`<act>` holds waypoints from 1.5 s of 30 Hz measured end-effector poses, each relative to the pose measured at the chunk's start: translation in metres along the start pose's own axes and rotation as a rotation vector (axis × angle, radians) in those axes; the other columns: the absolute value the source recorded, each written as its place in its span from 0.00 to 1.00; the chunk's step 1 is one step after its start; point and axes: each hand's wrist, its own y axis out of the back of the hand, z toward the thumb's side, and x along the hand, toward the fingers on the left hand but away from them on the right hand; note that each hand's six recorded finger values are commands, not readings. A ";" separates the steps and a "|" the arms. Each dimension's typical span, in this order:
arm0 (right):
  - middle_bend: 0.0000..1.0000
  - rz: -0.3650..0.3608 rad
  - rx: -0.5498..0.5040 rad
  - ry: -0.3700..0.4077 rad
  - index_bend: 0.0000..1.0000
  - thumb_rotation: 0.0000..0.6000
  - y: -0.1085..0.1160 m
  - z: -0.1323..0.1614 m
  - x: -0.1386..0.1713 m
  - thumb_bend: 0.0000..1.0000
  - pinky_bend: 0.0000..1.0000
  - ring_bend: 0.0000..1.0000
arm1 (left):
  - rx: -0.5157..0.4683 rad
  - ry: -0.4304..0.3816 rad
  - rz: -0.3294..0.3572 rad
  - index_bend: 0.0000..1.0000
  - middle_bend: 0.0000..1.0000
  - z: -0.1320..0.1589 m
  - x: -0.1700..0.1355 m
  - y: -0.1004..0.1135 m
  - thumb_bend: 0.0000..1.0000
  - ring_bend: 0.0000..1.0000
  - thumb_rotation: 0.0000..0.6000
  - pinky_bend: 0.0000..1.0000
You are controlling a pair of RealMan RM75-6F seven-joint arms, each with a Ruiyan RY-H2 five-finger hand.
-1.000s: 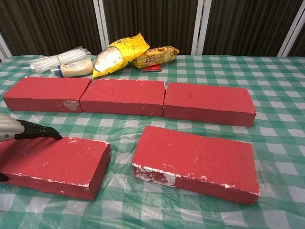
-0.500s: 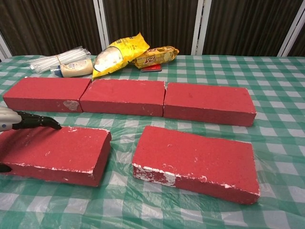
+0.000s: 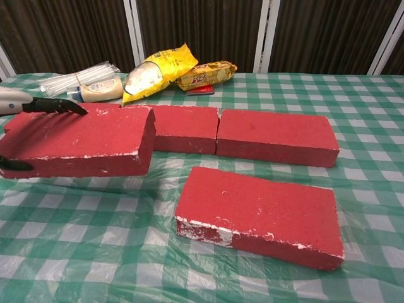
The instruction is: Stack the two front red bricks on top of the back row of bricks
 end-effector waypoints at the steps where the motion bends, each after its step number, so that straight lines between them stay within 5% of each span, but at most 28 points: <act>1: 0.00 0.000 -0.001 -0.002 0.00 1.00 0.000 0.000 -0.001 0.17 0.00 0.00 | 0.001 0.006 0.001 0.51 0.89 -0.001 0.006 0.005 0.41 0.66 1.00 0.88; 16: 0.00 -0.016 -0.023 -0.090 0.00 1.00 0.004 -0.015 -0.012 0.17 0.00 0.00 | 0.028 0.053 0.008 0.51 0.89 -0.016 0.091 0.052 0.41 0.66 1.00 0.88; 28: 0.00 -0.029 -0.010 -0.142 0.00 1.00 0.003 -0.018 -0.016 0.17 0.00 0.00 | 0.066 0.061 0.003 0.50 0.87 -0.025 0.136 0.061 0.41 0.63 1.00 0.82; 45: 0.00 -0.019 0.019 -0.154 0.00 1.00 -0.003 -0.017 -0.020 0.17 0.00 0.00 | 0.085 0.020 -0.042 0.46 0.76 -0.025 0.153 0.056 0.41 0.52 1.00 0.68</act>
